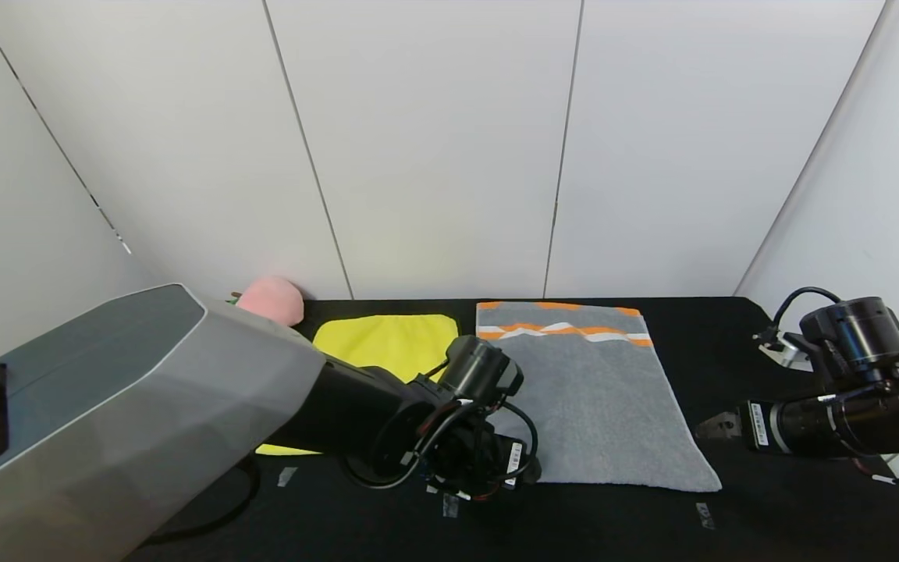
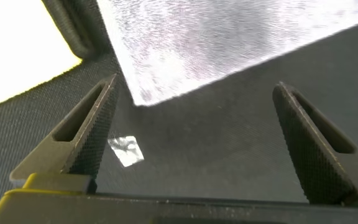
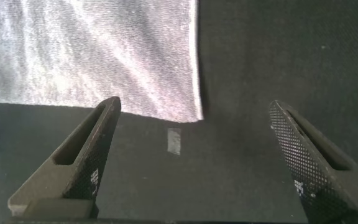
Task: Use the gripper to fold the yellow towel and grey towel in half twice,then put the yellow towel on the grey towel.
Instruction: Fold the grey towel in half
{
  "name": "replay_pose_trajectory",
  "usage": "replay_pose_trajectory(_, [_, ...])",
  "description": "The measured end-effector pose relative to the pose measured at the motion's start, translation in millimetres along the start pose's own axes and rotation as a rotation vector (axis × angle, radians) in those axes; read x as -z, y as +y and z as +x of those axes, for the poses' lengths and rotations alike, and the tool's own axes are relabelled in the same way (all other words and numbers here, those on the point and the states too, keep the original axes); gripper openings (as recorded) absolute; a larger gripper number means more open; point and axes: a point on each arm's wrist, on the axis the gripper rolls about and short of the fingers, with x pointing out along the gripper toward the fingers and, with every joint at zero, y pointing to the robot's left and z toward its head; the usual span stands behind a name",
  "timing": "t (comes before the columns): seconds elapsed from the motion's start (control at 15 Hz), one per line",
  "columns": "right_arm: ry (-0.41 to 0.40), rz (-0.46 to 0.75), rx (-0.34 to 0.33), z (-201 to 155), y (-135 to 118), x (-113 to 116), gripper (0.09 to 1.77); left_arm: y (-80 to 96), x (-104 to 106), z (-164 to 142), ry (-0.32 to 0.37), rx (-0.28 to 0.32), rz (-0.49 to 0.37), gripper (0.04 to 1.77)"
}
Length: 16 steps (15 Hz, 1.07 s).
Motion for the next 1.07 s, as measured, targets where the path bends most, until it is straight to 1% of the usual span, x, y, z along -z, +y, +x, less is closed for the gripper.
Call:
replay_pose_trajectory(0.4, [0.012, 0.001, -0.007, 4.3, 4.2, 0.5, 1.71, 9.4, 0.3, 19.4, 0.006, -0.003, -0.018, 1.72])
replay_pose_trajectory(0.8, [0.022, 0.005, -0.014, 10.3, 8.1, 1.9, 1.71, 10.1, -0.1, 23.0, 0.011, 0.004, -0.019, 1.72])
replay_pose_trajectory(0.87, [0.024, 0.004, -0.015, 10.7, 8.7, 2.2, 1.71, 10.3, -0.1, 23.1, 0.012, 0.004, -0.019, 1.61])
replay_pose_trajectory(0.93, [0.025, 0.004, -0.016, 10.9, 9.0, 2.3, 1.71, 10.6, 0.2, 23.5, 0.013, 0.003, -0.02, 1.43])
replay_pose_trajectory(1.07, [0.027, 0.005, -0.015, 11.4, 9.0, 2.8, 1.71, 10.3, 1.1, 24.2, 0.017, 0.003, -0.02, 1.13])
